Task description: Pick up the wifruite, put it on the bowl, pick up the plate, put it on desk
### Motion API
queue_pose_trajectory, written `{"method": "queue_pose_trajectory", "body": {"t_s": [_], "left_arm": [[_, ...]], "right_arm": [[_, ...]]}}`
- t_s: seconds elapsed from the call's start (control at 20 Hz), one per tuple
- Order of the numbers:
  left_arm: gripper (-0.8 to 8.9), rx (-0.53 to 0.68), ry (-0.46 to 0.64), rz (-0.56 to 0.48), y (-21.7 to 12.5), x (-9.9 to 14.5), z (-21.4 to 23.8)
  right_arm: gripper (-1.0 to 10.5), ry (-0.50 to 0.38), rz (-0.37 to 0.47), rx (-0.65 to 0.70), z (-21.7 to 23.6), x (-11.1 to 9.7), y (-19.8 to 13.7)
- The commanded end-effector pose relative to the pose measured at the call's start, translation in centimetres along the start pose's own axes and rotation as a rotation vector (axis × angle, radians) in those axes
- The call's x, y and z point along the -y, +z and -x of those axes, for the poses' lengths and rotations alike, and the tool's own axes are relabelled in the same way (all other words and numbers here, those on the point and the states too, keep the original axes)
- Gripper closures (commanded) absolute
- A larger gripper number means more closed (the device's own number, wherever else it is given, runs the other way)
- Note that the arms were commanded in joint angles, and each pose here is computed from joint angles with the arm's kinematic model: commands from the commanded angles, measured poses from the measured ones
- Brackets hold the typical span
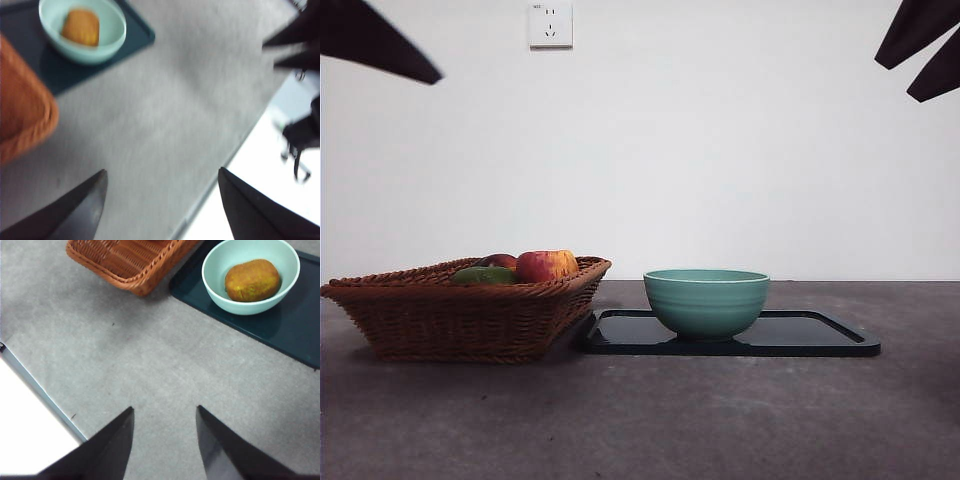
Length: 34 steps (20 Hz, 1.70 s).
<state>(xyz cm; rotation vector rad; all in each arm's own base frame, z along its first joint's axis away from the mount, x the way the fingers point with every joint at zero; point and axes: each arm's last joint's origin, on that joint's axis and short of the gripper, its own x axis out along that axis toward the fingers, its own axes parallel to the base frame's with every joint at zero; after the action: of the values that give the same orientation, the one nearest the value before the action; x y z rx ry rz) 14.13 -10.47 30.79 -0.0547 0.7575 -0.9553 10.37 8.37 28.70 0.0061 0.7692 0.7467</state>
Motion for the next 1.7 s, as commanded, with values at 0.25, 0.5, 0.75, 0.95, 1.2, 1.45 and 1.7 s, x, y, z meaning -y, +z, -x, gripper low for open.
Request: {"method": "queue_pose_trajectory", "body": {"t_s": [0.25, 0.5, 0.75, 0.95, 1.2, 1.45, 1.7], "left_arm": [[4.69, 0.037, 0.006, -0.043, 6.7, -0.1, -3.1], [4.69, 0.003, 0.004, -0.091, 12.2, -1.6, -8.3], [4.69, -0.038, 0.042, -0.131, 14.6, -3.7, -14.4], [4.69, -0.072, 0.086, -0.178, 14.3, -5.5, -18.9], [4.70, -0.089, 0.117, -0.241, 13.1, -7.0, -22.9], [4.70, -0.137, 0.137, -0.296, 11.4, -7.8, -26.0], [4.70, -0.174, 0.137, -0.293, 10.1, -8.4, -27.8]], "right_arm": [[7.5, 0.010, 0.006, 0.003, -0.1, -0.1, 0.2], [7.5, 0.010, 0.006, 0.002, -0.1, -0.1, 0.2], [7.5, 0.009, 0.006, 0.003, -0.1, -0.1, 0.2], [7.5, 0.009, 0.006, 0.002, -0.1, -0.1, 0.2], [7.5, 0.007, 0.004, -0.006, -0.1, -0.1, 0.1], [7.5, 0.000, -0.002, -0.022, -0.1, -0.1, -0.1], [7.5, -0.004, -0.007, -0.039, -0.1, 0.0, -0.2]]}}
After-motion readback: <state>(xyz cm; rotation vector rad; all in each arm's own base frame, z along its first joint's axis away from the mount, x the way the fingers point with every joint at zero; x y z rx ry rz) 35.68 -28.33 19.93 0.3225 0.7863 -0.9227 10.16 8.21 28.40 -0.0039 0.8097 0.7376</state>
